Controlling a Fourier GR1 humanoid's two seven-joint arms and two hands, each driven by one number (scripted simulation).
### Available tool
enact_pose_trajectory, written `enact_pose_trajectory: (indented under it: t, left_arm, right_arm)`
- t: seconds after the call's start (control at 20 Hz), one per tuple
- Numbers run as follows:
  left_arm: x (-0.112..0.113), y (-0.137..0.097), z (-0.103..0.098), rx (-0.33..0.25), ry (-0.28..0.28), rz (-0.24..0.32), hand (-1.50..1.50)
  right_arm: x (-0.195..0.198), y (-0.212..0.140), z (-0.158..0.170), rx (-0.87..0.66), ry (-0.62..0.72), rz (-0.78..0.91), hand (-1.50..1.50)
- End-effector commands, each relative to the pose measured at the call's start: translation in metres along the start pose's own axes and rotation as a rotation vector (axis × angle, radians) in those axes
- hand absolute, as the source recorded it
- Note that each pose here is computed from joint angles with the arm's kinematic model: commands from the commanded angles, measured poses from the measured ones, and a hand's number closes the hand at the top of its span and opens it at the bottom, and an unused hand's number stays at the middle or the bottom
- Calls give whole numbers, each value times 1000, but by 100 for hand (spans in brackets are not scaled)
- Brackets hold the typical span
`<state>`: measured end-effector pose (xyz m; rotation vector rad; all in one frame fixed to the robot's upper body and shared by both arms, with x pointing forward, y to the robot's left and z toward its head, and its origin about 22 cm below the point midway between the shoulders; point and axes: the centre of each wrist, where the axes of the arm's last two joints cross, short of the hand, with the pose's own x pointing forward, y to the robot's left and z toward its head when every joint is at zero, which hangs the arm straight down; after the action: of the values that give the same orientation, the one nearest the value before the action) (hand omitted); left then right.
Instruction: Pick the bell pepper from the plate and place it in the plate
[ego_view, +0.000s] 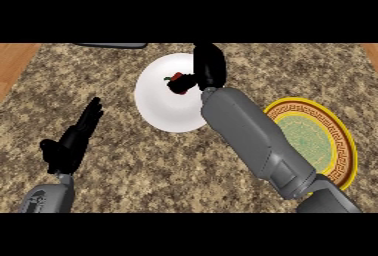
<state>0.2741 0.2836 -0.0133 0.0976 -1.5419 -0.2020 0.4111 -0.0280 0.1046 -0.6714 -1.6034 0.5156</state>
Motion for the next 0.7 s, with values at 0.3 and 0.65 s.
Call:
enact_pose_trajectory:
  t: [0.3, 0.65]
  left_arm:
    - [-6, 18, 11, 35, 8, -4, 0]
    - [-1, 24, 18, 65, 17, 0, 0]
  right_arm:
    - [-27, -18, 0, -173, 27, -432, -150]
    - [-130, -42, 16, -150, -12, -558, -150]
